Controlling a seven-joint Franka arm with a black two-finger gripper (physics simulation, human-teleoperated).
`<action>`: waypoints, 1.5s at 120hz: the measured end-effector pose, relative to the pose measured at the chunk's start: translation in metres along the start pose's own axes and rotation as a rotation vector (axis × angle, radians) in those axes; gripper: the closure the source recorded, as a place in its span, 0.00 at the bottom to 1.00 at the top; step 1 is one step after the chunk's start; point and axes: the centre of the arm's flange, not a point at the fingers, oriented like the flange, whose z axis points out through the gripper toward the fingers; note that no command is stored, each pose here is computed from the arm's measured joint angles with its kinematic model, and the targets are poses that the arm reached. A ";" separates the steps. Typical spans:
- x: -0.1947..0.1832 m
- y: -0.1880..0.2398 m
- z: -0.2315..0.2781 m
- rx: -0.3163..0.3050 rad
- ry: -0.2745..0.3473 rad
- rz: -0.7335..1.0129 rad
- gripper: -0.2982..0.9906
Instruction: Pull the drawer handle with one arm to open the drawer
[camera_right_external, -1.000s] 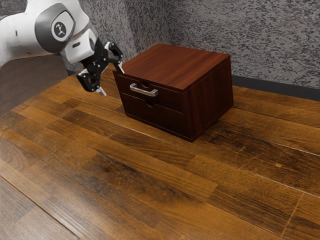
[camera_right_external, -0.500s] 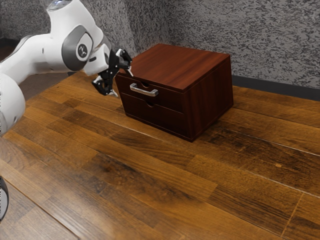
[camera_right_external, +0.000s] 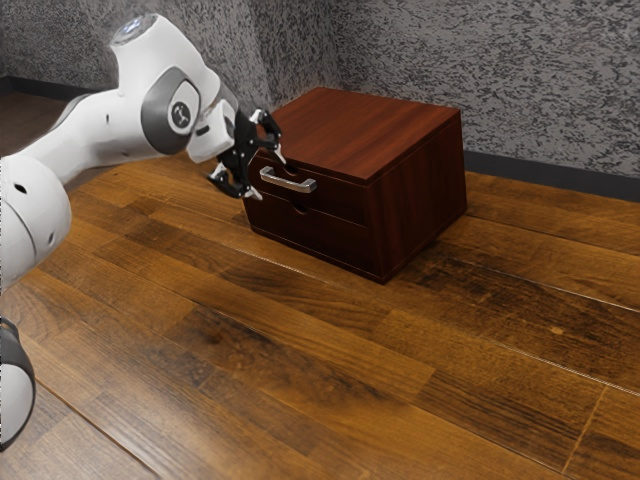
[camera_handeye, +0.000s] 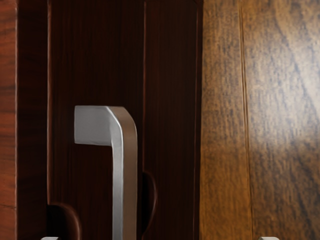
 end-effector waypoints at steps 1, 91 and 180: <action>0.001 0.000 0.001 0.000 0.001 0.001 0.38; -0.006 -0.003 0.024 0.017 0.010 -0.012 0.53; -0.013 0.001 0.025 0.018 0.020 -0.041 0.67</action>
